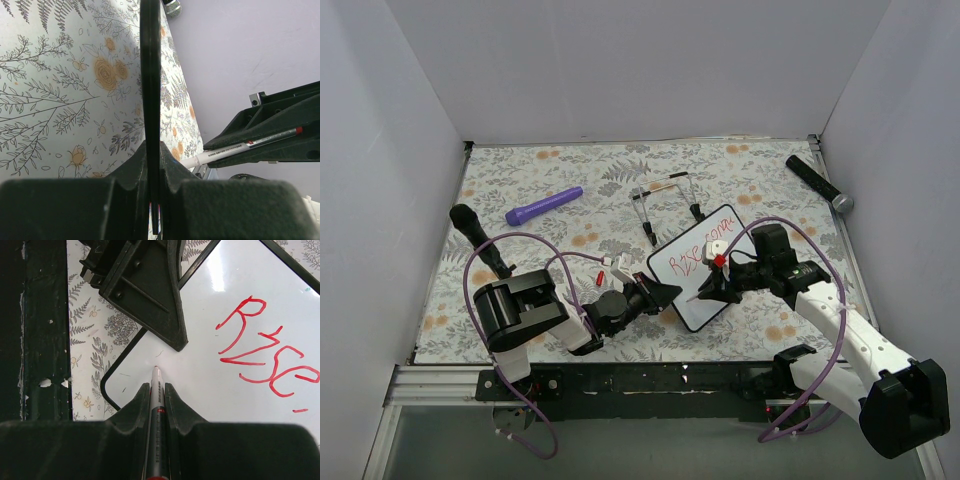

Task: Write a sentence on the whiteboard
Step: Write on the whiteboard with the whiteboard.

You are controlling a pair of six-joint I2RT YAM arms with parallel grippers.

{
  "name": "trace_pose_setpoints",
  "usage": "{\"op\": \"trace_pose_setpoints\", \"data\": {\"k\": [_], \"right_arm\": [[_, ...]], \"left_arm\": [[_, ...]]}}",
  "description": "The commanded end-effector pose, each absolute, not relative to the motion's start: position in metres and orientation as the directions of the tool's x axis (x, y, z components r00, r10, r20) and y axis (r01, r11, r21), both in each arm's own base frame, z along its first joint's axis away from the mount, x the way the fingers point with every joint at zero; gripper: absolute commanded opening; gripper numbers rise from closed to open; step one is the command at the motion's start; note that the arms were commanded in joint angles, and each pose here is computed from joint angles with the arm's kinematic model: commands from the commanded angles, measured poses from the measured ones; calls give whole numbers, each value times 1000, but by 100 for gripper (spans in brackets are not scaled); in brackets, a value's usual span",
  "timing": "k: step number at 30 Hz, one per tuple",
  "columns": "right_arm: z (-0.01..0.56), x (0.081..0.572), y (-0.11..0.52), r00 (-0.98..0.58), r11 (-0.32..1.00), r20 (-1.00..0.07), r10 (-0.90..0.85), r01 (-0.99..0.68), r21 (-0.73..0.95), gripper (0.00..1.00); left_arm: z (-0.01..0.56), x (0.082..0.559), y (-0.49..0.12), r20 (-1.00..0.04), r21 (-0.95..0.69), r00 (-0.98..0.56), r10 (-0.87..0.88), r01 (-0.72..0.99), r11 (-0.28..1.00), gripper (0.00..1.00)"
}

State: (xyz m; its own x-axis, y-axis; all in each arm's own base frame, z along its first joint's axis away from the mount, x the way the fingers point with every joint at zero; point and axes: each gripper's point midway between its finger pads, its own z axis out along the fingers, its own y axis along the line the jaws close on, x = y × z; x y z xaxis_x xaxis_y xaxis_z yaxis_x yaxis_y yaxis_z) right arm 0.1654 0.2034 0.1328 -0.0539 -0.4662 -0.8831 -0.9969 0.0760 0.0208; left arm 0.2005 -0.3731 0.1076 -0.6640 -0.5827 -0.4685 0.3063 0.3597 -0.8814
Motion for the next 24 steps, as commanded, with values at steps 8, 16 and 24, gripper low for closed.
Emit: {"op": "trace_pose_setpoints", "data": {"k": [8,16,24], "right_arm": [[135,167,207,-27,61,-891,-453,-998,-1,1],[156,171,203,22,61,-897,-441,-997,-55,1],[206,204,172,82,202,-907,-412,-963,-179,1]], "left_arm": [[165,211,-371,-405,-902,-591,-698,383,200,0],[164,210,-371,-408,-900,-592,-695,386,200,0],[165,208,-371,-417,-897,-595,-687,394,203,0]]}}
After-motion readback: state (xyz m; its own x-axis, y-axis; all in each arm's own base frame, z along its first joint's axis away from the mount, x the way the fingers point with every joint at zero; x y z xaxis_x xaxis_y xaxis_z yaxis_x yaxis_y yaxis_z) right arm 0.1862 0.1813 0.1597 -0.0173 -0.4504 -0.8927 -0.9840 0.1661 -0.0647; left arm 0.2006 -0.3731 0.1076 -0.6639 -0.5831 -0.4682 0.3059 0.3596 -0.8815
